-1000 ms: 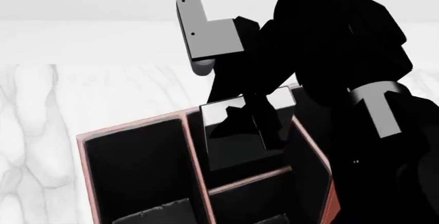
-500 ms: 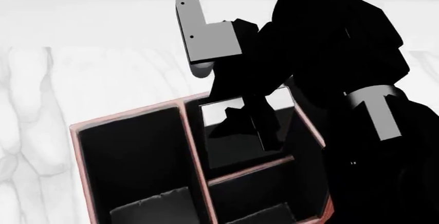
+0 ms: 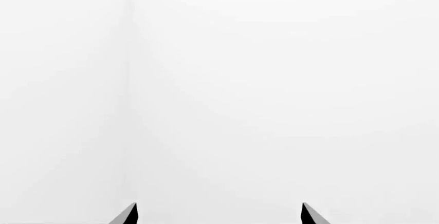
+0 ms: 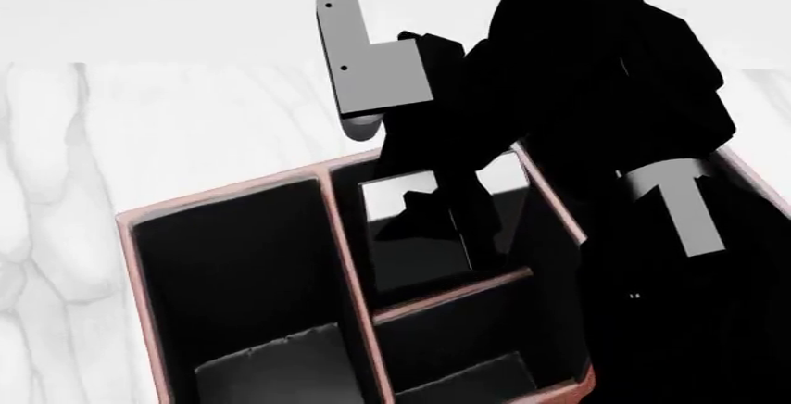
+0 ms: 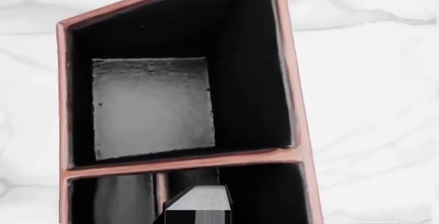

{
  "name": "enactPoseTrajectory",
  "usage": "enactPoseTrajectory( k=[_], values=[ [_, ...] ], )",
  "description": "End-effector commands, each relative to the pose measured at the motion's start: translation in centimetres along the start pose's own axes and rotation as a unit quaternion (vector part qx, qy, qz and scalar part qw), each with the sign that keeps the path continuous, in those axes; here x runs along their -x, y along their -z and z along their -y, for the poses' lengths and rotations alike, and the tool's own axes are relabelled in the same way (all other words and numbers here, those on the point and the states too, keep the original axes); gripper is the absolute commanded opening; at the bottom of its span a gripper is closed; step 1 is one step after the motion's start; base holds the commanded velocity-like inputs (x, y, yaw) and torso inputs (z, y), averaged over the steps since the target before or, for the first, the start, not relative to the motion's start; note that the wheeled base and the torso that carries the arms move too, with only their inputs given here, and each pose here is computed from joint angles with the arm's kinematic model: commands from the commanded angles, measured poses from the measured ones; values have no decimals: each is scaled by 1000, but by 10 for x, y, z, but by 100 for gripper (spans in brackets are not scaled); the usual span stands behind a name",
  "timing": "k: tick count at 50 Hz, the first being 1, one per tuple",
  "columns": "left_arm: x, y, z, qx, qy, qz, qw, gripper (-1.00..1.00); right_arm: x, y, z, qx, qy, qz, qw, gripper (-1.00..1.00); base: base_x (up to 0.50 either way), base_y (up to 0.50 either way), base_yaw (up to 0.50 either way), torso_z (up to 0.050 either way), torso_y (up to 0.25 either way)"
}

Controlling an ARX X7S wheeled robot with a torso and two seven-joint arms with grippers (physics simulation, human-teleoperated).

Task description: Pick up the book and place it in the front compartment of the caddy.

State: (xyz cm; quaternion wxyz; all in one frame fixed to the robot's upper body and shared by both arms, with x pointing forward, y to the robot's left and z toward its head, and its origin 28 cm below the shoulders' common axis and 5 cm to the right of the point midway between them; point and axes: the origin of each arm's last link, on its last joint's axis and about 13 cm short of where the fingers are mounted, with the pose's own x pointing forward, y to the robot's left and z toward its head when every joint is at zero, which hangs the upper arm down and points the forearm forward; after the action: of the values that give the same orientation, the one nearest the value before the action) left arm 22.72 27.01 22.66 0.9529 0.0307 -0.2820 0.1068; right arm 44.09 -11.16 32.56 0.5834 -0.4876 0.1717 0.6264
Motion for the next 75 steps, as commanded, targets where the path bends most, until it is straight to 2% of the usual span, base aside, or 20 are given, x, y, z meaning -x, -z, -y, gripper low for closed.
enactPoseTrajectory(
  k=[1, 24, 25, 54, 67, 75],
  values=[
    [1, 0, -2, 7, -6, 10, 1000, 100, -2, -11, 4, 26, 16, 12, 999, -100, 0, 0, 0, 0, 0],
    [-1, -2, -3, 8, -6, 14, 1000, 100, -6, -9, 3, 11, 15, 1, 1000, -100, 0, 0, 0, 0, 1],
    [-1, -2, -3, 8, -6, 15, 1000, 100, -7, -9, 3, 2, 12, -6, 1000, 100, 0, 0, 0, 0, 0],
    [0, 0, -3, 8, -8, 14, 1000, 100, -2, -9, 4, 14, 18, -4, 1000, 100, 0, 0, 0, 0, 0],
    [0, -2, -3, 10, -7, 15, 1000, 100, 52, -34, 12, 48, 84, -9, 995, 100, 0, 0, 0, 0, 1],
    [-1, -4, -3, 11, -7, 17, 1000, 100, 101, -55, 12, 83, 165, -14, 983, 100, 0, 0, 0, 0, 0]
  ],
)
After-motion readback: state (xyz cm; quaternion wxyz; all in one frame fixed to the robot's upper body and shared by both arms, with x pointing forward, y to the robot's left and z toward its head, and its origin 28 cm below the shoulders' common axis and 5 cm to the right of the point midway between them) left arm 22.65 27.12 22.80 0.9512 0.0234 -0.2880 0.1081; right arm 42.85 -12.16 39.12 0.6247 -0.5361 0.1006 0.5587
